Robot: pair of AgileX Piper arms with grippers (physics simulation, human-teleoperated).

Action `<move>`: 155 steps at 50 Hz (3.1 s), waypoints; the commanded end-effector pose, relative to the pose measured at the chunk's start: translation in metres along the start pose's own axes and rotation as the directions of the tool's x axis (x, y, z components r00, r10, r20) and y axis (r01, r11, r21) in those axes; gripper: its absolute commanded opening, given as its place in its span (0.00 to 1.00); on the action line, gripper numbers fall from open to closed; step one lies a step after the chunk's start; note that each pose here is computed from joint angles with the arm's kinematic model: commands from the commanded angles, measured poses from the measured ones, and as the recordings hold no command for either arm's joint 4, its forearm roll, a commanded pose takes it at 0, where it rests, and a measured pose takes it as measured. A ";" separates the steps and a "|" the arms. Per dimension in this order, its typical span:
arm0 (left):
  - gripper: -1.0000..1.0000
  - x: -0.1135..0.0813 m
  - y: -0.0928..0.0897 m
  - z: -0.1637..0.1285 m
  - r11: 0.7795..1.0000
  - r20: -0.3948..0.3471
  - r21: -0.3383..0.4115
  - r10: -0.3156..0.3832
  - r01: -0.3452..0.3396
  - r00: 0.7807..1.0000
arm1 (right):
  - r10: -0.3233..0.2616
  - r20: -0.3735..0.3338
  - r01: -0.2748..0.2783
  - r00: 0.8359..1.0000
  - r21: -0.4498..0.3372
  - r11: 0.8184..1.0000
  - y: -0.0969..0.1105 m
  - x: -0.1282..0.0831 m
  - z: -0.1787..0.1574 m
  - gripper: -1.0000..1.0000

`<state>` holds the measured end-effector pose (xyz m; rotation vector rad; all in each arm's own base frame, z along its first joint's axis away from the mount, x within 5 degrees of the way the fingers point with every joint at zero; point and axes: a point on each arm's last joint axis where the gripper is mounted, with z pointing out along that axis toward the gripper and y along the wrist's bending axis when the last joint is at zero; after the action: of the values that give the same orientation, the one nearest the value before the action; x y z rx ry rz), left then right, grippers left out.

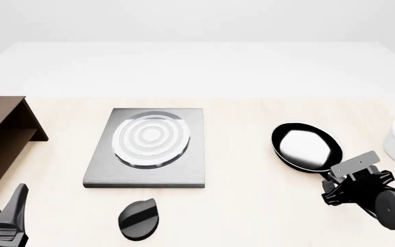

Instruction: Turn on the stove and put the frying pan on it.

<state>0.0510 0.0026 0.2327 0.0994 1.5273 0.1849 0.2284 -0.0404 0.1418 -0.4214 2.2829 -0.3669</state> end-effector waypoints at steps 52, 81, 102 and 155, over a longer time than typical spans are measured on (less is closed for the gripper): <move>1.00 0.001 0.001 0.000 1.000 -0.002 -0.020 0.010 -0.010 1.000 | -0.163 0.259 0.155 0.952 0.051 0.987 -0.011 -0.086 -0.067 0.00; 1.00 0.002 0.000 0.000 1.000 -0.005 -0.015 -0.025 0.025 1.000 | -0.441 0.618 0.667 0.652 -0.189 0.721 0.210 -0.255 -0.024 0.00; 1.00 0.000 0.001 0.000 1.000 -0.006 -0.015 -0.022 0.022 1.000 | -0.415 0.595 0.645 0.688 -0.240 0.726 0.225 -0.234 -0.009 0.00; 1.00 0.005 0.000 0.001 1.000 -0.021 -0.017 -0.021 0.021 1.000 | -0.371 0.536 0.588 0.758 -0.317 0.744 0.220 -0.210 -0.013 1.00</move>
<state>0.0519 0.0037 0.2280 0.0682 1.5465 0.1837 0.3177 0.2510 0.1725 -1.3110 1.7669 0.0355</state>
